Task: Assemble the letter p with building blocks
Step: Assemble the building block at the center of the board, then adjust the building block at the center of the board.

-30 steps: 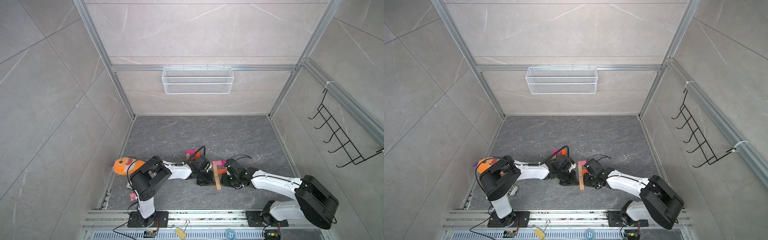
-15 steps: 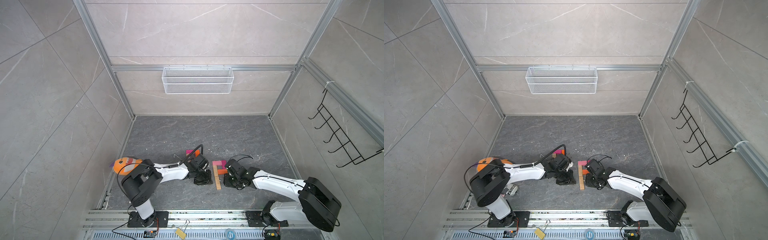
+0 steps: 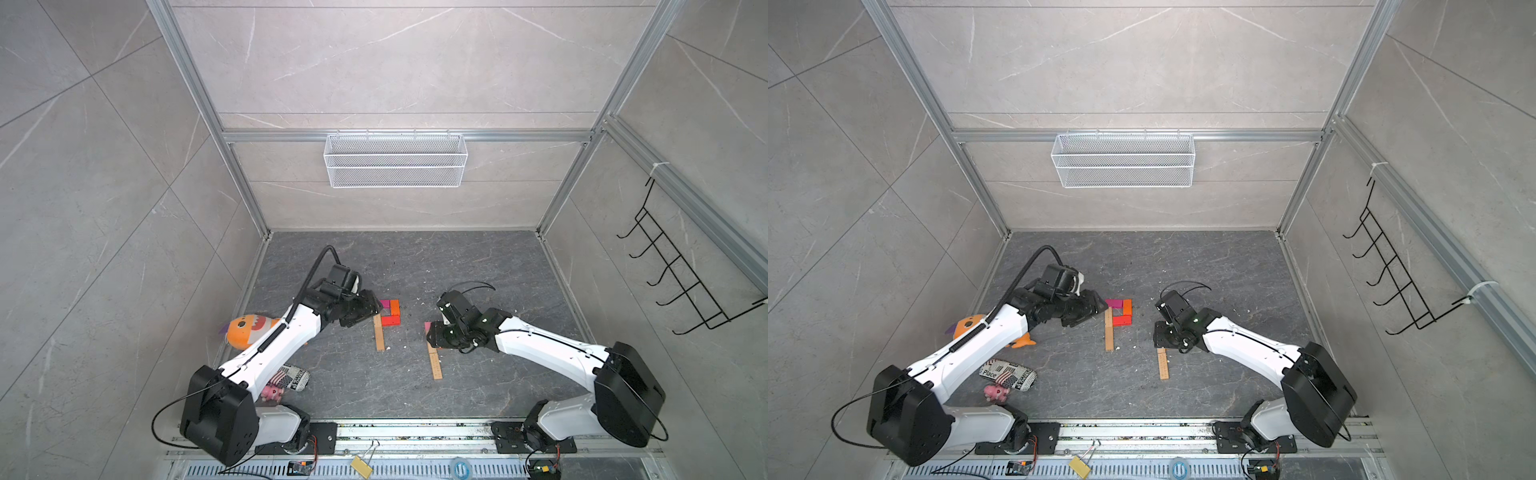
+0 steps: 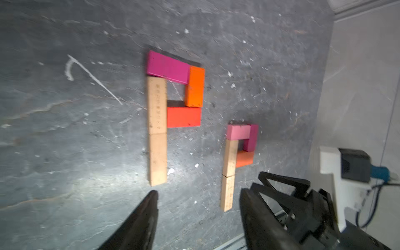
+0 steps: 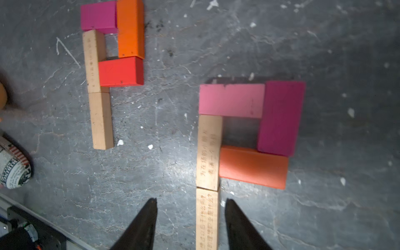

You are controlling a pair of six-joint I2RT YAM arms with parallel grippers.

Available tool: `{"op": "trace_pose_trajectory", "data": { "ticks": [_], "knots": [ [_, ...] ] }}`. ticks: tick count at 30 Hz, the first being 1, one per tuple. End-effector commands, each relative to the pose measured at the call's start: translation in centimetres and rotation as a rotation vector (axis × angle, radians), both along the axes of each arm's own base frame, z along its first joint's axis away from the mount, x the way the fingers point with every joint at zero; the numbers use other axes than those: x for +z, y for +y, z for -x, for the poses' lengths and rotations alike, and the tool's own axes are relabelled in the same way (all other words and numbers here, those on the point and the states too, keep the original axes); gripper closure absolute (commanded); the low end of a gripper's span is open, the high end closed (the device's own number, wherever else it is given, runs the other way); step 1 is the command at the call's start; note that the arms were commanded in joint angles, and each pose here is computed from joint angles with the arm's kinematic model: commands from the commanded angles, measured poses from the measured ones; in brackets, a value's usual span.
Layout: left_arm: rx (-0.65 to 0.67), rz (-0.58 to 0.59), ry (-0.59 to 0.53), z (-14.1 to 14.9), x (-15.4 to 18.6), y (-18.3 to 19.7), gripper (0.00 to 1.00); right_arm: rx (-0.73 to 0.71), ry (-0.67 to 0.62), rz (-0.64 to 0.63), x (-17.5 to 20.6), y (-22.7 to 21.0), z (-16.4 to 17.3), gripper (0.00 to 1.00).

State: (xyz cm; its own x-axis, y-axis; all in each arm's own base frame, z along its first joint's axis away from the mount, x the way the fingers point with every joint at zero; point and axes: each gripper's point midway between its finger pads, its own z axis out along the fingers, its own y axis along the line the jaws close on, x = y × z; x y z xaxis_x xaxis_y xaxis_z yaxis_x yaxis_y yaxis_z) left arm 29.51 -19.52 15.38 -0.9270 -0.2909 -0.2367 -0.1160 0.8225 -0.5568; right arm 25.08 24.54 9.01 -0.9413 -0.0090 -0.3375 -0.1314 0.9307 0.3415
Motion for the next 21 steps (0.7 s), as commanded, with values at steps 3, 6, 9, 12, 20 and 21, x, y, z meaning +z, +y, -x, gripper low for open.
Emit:
{"op": "trace_pose_trajectory", "data": {
  "ticks": [3, 6, 9, 12, 20, 21],
  "knots": [
    [-0.018, 0.034, 0.081, -4.4, -1.1, 1.0, 0.31, 0.066, 0.009, -0.012, 0.6, 2.6, -1.8, 0.33],
    [-0.005, 0.024, 0.106, -7.2, -2.6, 1.7, 0.29, 0.089, 0.011, -0.026, 0.7, 4.2, -3.1, 0.29],
    [-0.014, 0.028, 0.142, -9.4, -3.9, 1.7, 0.29, 0.103, 0.023, -0.026, 0.3, 5.4, -4.2, 0.27],
    [-0.03, 0.045, 0.16, -11.0, -5.0, 1.1, 0.31, 0.11, 0.036, -0.035, -0.4, 6.2, -5.1, 0.25],
    [-0.06, -0.003, 0.238, -13.4, -8.6, 0.6, 0.51, 0.092, 0.082, -0.071, -1.8, 7.3, -7.3, 0.2],
    [-0.068, 0.002, 0.247, -13.5, -9.0, 0.4, 0.53, 0.09, 0.083, -0.073, -1.9, 7.3, -7.6, 0.19]
  ]
}}
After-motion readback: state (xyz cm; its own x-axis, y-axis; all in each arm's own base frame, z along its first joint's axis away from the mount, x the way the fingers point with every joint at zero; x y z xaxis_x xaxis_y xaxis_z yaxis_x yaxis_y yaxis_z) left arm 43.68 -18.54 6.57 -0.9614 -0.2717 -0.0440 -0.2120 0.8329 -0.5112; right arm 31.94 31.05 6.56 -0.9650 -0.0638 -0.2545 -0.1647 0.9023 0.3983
